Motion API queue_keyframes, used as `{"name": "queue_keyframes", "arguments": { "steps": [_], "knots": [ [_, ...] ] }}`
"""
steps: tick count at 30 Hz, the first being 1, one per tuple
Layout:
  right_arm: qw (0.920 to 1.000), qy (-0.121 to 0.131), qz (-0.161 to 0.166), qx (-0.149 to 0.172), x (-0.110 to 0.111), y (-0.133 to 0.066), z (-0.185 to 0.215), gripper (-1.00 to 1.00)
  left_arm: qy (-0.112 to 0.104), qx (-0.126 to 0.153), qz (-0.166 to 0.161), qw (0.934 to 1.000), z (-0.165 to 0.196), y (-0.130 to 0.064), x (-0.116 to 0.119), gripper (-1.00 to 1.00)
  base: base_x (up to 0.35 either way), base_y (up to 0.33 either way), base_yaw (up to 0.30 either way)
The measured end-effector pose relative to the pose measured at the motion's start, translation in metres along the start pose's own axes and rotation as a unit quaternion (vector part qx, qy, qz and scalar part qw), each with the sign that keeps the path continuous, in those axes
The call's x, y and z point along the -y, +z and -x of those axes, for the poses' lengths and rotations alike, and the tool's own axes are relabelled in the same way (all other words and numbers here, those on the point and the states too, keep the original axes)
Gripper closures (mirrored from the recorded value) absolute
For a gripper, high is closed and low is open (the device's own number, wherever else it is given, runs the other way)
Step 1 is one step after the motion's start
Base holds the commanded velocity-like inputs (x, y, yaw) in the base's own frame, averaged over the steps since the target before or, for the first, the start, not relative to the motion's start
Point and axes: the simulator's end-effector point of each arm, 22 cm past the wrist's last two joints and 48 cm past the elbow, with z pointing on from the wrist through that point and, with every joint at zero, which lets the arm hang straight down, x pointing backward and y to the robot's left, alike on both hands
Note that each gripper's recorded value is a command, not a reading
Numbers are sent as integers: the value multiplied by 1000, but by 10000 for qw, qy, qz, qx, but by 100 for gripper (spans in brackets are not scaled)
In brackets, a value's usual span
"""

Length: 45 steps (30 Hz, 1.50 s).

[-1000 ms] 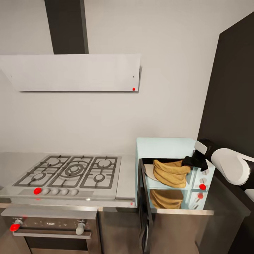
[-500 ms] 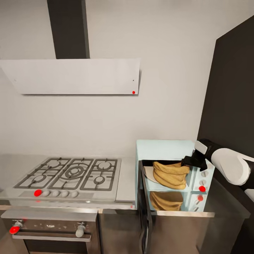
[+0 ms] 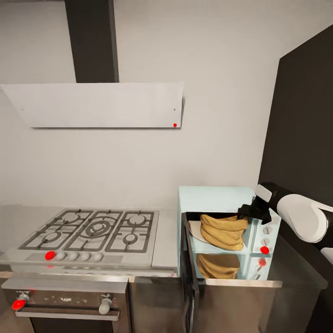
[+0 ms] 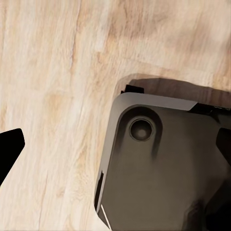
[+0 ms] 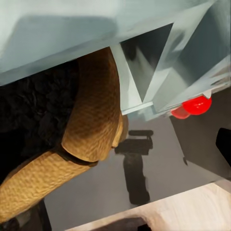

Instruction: In the kitchen, take the popcorn bag from the countertop, put it into the microwave, and heat it until the popcorn is cooked so the cooked popcorn ends up inside the bag.

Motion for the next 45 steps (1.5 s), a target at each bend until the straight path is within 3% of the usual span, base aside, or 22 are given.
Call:
{"name": "queue_keyframes", "arguments": {
  "steps": [12, 27, 31, 36, 38, 39, 41, 45],
  "knots": [
    [10000, 11, 34, 91, 0, -12, 4, -100, -8, 96, -21, 10000, 7, 0, 2, -100, -21, 0, 0],
    [9999, 16, 51, 115, -1, -15, 5, -100, -13, 119, -37, 9999, 9, 0, 4, -100, -317, 0, 0],
    [9997, -89, 190, 136, -24, -15, 3, -100, -14, 130, -22, 9999, 10, 0, 2, -100, -161, 0, 0],
    [9961, -190, 292, 814, -58, -4, 15, -100, -24, 132, -17, 9999, 10, 0, 1, -100, -46, 0, 0],
    [9951, -217, 299, 920, -64, -1, 16, -100, -27, 130, -15, 9999, 10, 0, 1, -100, -231, 0, 0],
    [9943, -285, 384, 953, -82, 6, 7, -100, -32, 128, -13, 9999, 10, 0, 1, -100, -304, 0, 0],
    [9883, -429, 457, 1390, -111, 20, 1, -100, -37, 129, -13, 9999, 10, 0, 1, -100, -323, 0, 0],
    [9683, -811, 192, 2354, -105, 52, -8, -100, -43, 133, -12, 9999, 10, 0, 1, -100, -299, 0, 0]
  ]
}}
